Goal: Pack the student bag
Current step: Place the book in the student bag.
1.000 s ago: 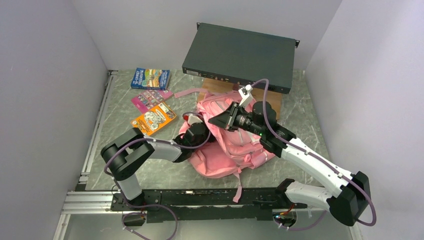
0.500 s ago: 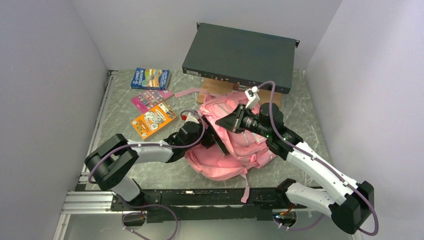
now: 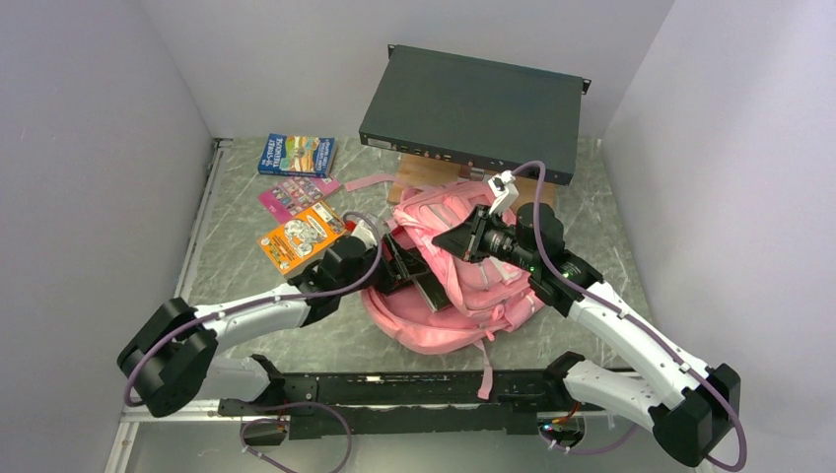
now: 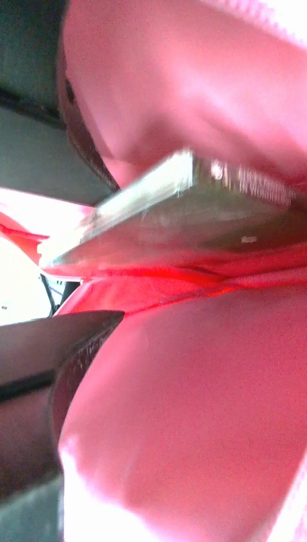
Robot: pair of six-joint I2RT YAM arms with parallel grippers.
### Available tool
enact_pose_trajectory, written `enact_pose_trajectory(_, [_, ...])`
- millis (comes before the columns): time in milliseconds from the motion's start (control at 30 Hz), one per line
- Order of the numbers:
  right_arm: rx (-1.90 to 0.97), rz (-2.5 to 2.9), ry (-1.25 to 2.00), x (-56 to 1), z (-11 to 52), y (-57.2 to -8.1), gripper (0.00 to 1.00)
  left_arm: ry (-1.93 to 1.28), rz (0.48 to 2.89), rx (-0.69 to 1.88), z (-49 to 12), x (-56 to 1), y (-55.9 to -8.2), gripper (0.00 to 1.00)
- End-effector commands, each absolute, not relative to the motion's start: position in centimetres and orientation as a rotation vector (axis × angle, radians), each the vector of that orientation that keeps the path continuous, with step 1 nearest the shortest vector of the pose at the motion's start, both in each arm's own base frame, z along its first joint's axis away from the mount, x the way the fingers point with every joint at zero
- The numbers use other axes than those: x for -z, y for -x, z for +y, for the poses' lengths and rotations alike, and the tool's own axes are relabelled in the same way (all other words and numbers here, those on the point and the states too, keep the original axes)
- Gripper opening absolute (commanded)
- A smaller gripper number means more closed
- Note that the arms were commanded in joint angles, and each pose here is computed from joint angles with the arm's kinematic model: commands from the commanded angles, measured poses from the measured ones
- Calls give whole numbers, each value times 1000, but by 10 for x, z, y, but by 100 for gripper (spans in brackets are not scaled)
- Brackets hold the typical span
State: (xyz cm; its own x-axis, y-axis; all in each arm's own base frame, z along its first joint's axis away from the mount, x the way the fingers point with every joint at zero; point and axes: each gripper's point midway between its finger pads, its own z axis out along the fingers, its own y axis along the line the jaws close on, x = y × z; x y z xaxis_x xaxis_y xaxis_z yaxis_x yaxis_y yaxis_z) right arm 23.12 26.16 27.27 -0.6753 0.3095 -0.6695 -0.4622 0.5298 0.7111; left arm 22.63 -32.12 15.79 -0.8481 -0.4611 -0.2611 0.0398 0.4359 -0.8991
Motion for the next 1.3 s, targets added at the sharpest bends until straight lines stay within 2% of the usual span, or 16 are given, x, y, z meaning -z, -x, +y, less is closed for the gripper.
enact_pose_trajectory(0, [-1206,1839,130,-303,255,-242,0,334,2127,1512,-335,-170,-242,48])
enact_pose_trajectory(100, [-1197,1852,140,-307,254,-240,0,380,2118,1533,-344,-166,-253,20])
enact_pose_trajectory(133, [-1207,1839,134,-309,253,-238,0,389,2110,1531,-347,-167,-257,14])
enact_pose_trajectory(200, [-1221,1821,119,-311,252,-236,0,417,2113,1523,-353,-170,-267,12])
enact_pose_trajectory(367, [-1203,1827,101,-306,250,-241,0,538,2139,1404,-362,-176,-290,14])
enact_pose_trajectory(400, [-1181,1835,102,-306,249,-243,0,577,2164,1397,-363,-176,-291,16])
enact_pose_trajectory(433, [-1163,1841,98,-305,248,-244,0,616,2186,1398,-363,-176,-290,24])
enact_pose_trajectory(467, [-1165,1840,97,-306,247,-244,0,632,2203,1394,-362,-178,-288,37])
enact_pose_trajectory(500, [-1170,1826,97,-310,246,-243,0,652,2235,1366,-358,-178,-284,54])
enact_pose_trajectory(633, [-1147,1817,103,-315,242,-242,0,608,2312,1275,-339,-183,-265,94])
enact_pose_trajectory(667, [-1133,1821,105,-313,241,-243,0,587,2334,1267,-336,-184,-259,99])
enact_pose_trajectory(767, [-1114,1827,128,-310,240,-243,0,490,2341,1254,-327,-189,-248,99])
enact_pose_trajectory(1000, [-1062,1855,126,-293,236,-246,0,246,2163,1284,-306,-217,-239,79])
enact_pose_trajectory(1067, [-1021,1874,128,-284,233,-249,0,113,2083,1295,-301,-230,-231,80])
enact_pose_trajectory(1267, [-945,1914,167,-263,228,-252,0,-218,1956,1271,-289,-261,-207,99])
